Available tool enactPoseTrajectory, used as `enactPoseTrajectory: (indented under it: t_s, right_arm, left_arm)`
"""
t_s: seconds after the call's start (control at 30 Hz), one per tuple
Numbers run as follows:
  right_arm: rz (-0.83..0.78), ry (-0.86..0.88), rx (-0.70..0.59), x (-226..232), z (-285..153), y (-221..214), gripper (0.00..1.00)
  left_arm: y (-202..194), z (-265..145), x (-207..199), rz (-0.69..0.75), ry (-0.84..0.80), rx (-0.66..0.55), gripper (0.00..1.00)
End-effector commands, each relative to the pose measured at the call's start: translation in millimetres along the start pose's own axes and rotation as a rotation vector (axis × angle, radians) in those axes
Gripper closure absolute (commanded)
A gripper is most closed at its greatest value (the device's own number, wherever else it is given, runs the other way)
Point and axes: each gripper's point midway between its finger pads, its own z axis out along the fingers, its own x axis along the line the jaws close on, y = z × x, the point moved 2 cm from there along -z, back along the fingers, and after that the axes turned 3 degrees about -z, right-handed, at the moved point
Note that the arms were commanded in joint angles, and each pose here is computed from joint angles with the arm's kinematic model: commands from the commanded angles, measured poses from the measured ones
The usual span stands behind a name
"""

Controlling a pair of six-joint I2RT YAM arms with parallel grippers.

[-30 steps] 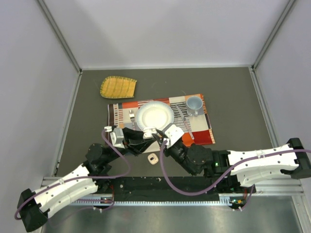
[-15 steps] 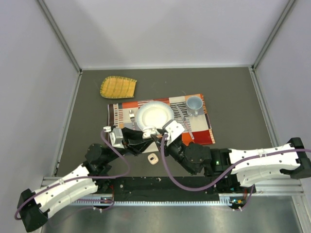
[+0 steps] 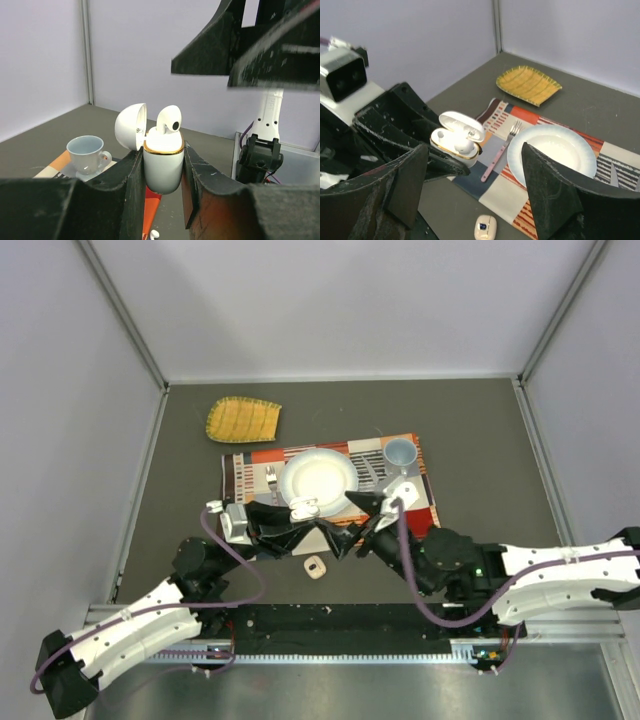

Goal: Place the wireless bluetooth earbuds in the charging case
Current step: Adjust the right earbud in the right side groove of the charging case.

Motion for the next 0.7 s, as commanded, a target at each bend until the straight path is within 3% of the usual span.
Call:
enactPoseTrajectory:
  t_s: [0.0, 0.23, 0.33, 0.67]
  right_arm:
    - [0.146, -0.031, -0.133, -19.9, -14.7, 37.3, 0.24]
    - [0.231, -0.120, -0.095, -46.7, -17.5, 32.5, 0.23]
    - [0.208, -0.097, -0.054, -40.3, -13.5, 25.8, 0.36]
    - [0.218, 0.024, 0.010, -5.0, 0.8, 16.2, 0.58]
  left_arm:
    - [33.4, 5.5, -3.9, 0.043, -0.008, -0.105, 1.00]
    - [34.4, 5.2, -4.8, 0.047, -0.012, -0.103, 1.00]
    - [34.1, 5.6, -5.7, 0.046, -0.017, -0.098, 1.00]
    - [33.0, 5.6, -5.8, 0.043, -0.018, -0.092, 1.00]
